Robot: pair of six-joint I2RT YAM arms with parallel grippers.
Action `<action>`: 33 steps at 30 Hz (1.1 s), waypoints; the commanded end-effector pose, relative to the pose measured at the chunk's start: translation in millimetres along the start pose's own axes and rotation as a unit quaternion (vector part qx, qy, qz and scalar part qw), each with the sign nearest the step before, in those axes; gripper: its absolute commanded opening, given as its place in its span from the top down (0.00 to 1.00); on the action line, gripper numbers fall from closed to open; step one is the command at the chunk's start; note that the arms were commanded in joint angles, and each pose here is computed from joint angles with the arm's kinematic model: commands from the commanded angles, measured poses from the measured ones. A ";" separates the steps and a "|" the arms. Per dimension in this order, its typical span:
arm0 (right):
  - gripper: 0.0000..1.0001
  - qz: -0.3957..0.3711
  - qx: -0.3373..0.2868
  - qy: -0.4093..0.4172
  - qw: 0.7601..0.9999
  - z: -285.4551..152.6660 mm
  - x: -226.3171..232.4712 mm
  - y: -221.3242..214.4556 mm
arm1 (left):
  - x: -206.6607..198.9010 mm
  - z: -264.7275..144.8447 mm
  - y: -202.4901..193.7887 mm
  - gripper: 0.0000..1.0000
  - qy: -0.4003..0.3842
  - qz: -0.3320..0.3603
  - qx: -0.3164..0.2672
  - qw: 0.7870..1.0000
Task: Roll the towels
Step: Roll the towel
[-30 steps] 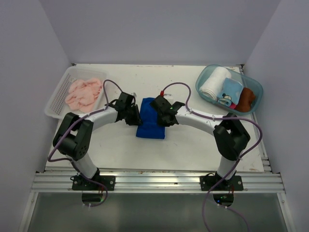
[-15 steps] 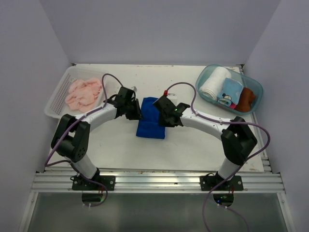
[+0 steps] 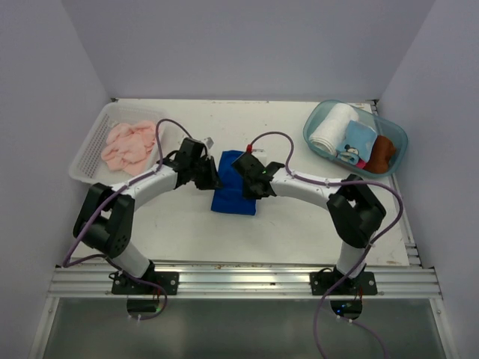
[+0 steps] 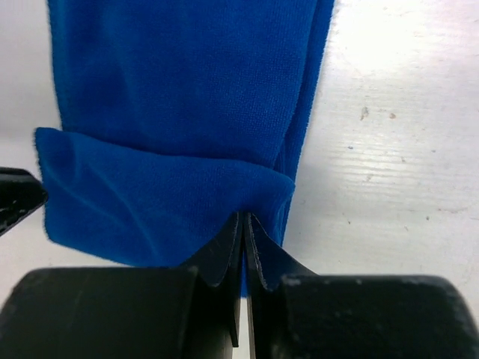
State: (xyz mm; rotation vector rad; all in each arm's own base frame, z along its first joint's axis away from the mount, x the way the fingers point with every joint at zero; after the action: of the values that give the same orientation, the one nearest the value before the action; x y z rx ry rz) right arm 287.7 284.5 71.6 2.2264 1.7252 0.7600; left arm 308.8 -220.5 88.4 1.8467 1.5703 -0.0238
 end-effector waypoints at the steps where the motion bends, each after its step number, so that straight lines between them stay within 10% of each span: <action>1: 0.94 -0.010 0.004 0.006 1.000 14.8 10.4 1.0 | 1.1 12.7 -1.3 0.89 -0.015 0.000 -0.003 1.000; 33: 0.96 -0.027 0.052 -0.002 0.998 40.4 -7.2 -29.1 | 25.5 27.3 -36.1 0.88 0.022 0.017 0.063 0.998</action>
State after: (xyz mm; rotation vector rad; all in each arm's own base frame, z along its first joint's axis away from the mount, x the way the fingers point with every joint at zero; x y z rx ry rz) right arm 296.9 293.4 32.6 2.1836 1.8291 0.6822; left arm 302.6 -213.4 49.5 1.9366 1.6176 -0.0405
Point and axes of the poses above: each gripper's point midway between its finger pads, its own z axis out along the fingers, its own x axis along the line the jaws close on, y = z × x, the point moved 1 cm from there along -z, back along the fingers, and after that the axes turned 13 degrees about z, right-handed, at the moved point
